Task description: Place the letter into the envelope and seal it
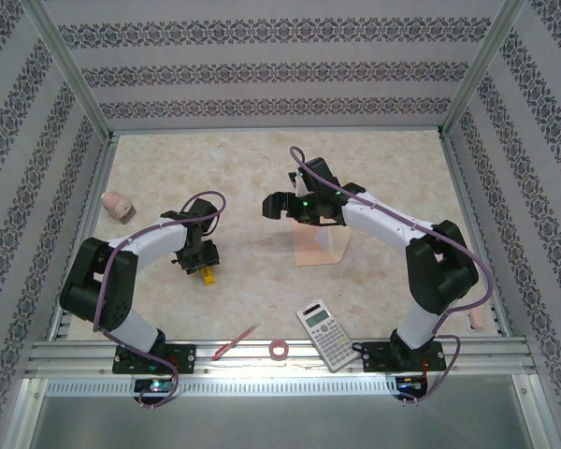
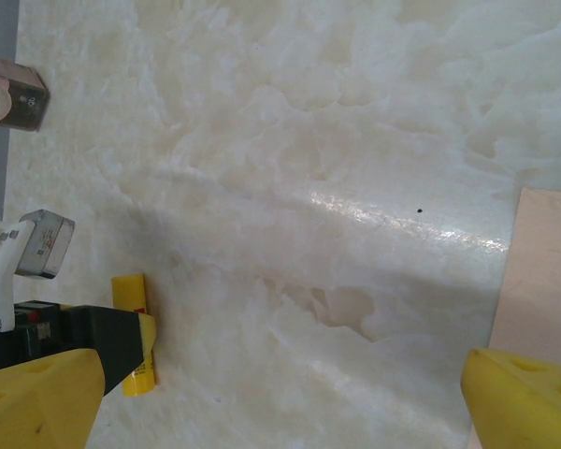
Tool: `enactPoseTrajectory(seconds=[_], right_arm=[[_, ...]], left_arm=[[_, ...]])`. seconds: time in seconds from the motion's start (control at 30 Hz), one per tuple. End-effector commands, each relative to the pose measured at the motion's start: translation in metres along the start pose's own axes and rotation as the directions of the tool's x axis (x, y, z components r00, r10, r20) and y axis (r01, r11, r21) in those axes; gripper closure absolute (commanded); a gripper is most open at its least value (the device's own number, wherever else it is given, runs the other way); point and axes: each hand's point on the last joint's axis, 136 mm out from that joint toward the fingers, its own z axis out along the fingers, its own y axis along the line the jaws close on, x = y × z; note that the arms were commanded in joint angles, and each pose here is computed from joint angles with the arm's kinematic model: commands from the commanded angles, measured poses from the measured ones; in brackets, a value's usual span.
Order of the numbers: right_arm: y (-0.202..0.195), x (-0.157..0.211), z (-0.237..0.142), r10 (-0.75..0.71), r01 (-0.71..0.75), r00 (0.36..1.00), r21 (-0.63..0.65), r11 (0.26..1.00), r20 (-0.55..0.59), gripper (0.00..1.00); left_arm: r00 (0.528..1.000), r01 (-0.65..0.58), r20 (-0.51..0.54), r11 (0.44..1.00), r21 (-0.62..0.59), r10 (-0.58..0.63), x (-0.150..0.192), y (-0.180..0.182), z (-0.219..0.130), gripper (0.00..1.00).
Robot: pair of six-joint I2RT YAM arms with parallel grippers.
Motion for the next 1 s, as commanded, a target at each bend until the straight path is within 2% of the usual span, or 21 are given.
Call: enactPoseTrajectory(seconds=[0.0, 0.43, 0.57, 0.67, 0.7, 0.83, 0.9, 0.97], right_arm=[[-0.009, 0.003, 0.0, 0.018, -0.018, 1.0, 0.017, 1.0, -0.009, 0.02], [-0.012, 0.005, 0.0, 0.022, -0.022, 1.0, 0.021, 1.0, -0.009, 0.02], [-0.012, 0.004, -0.001, 0.02, -0.02, 1.0, 0.019, 1.0, -0.007, 0.03], [-0.011, 0.0, -0.01, -0.002, 0.002, 1.0, 0.024, 1.0, 0.012, 0.05], [-0.012, -0.003, -0.015, -0.012, 0.011, 1.0, 0.037, 0.999, 0.027, 0.03], [-0.011, -0.02, -0.039, -0.045, 0.044, 0.996, 0.009, 0.999, 0.081, 0.02], [-0.011, -0.03, -0.052, -0.034, 0.037, 0.993, -0.029, 0.999, 0.111, 0.02], [-0.008, -0.042, -0.067, -0.007, 0.023, 0.992, -0.12, 0.992, 0.126, 0.02]], left_arm=[[1.0, -0.003, -0.01, 1.0, -0.001, 0.003, 0.003, 0.004, 0.004, 0.59], [1.0, -0.007, -0.017, 1.0, -0.001, 0.007, 0.007, 0.007, 0.007, 0.68], [1.0, -0.026, -0.013, 1.0, -0.001, 0.026, 0.005, 0.007, 0.01, 0.84], [0.994, -0.11, 0.023, 0.993, 0.051, 0.109, -0.005, -0.007, 0.002, 0.99], [0.989, -0.143, 0.045, 0.988, 0.067, 0.14, -0.01, -0.013, -0.004, 1.0], [0.934, -0.337, 0.184, 0.925, 0.175, 0.306, -0.038, -0.052, -0.045, 1.0], [0.882, -0.452, 0.267, 0.859, 0.243, 0.388, -0.049, -0.079, -0.07, 1.0], [0.814, -0.567, 0.351, 0.766, 0.305, 0.463, -0.055, -0.105, -0.098, 1.0]])
